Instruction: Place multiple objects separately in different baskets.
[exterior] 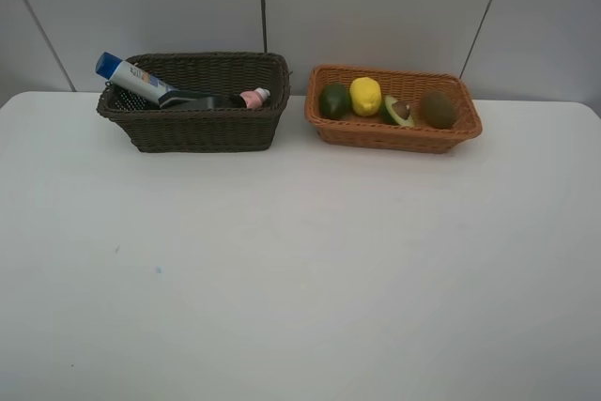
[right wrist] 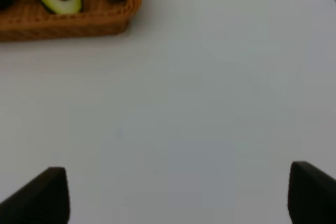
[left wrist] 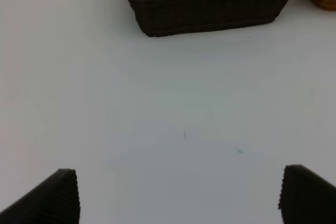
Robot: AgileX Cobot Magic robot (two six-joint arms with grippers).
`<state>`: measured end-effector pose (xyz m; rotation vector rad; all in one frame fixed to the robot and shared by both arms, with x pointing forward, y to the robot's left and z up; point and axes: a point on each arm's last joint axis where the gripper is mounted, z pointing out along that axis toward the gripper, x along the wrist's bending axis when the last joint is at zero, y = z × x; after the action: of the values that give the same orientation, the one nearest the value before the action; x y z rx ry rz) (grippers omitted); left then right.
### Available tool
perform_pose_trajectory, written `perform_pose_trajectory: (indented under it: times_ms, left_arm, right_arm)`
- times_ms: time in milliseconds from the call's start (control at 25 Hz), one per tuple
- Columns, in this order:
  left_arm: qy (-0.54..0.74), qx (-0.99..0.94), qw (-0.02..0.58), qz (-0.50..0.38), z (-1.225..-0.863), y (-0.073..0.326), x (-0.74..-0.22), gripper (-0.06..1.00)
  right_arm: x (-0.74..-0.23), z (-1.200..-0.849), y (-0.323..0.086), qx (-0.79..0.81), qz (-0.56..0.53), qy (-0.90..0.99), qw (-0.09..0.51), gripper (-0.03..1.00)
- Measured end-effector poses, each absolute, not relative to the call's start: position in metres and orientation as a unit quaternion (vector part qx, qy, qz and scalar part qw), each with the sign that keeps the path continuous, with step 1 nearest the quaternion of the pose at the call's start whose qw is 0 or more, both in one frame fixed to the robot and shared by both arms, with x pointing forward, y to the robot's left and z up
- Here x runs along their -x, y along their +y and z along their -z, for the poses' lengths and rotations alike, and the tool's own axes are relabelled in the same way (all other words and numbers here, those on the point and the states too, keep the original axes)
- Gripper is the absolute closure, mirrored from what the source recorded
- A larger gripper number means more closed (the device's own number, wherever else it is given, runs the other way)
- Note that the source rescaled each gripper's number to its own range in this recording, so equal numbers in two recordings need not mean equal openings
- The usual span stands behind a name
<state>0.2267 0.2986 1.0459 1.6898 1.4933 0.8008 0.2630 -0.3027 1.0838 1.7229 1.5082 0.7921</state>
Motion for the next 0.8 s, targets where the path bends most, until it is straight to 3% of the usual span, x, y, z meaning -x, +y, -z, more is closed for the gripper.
perform_pose_trajectory:
  times_ms: [280, 800]
  left_arm:
    - [0.581, -0.657, 0.366, -0.311, -1.046, 0.299, -0.227, -0.05]
    - [0.581, -0.657, 0.366, -0.311, -1.046, 0.299, -0.227, -0.05]
  right_arm:
    - [-0.224, -1.07, -0.298, -0.637, -0.351, 0.557, 0.401, -0.01]
    - [-0.23, -1.058, -0.299, -0.636, -0.344, 0.564, 0.399, -0.01]
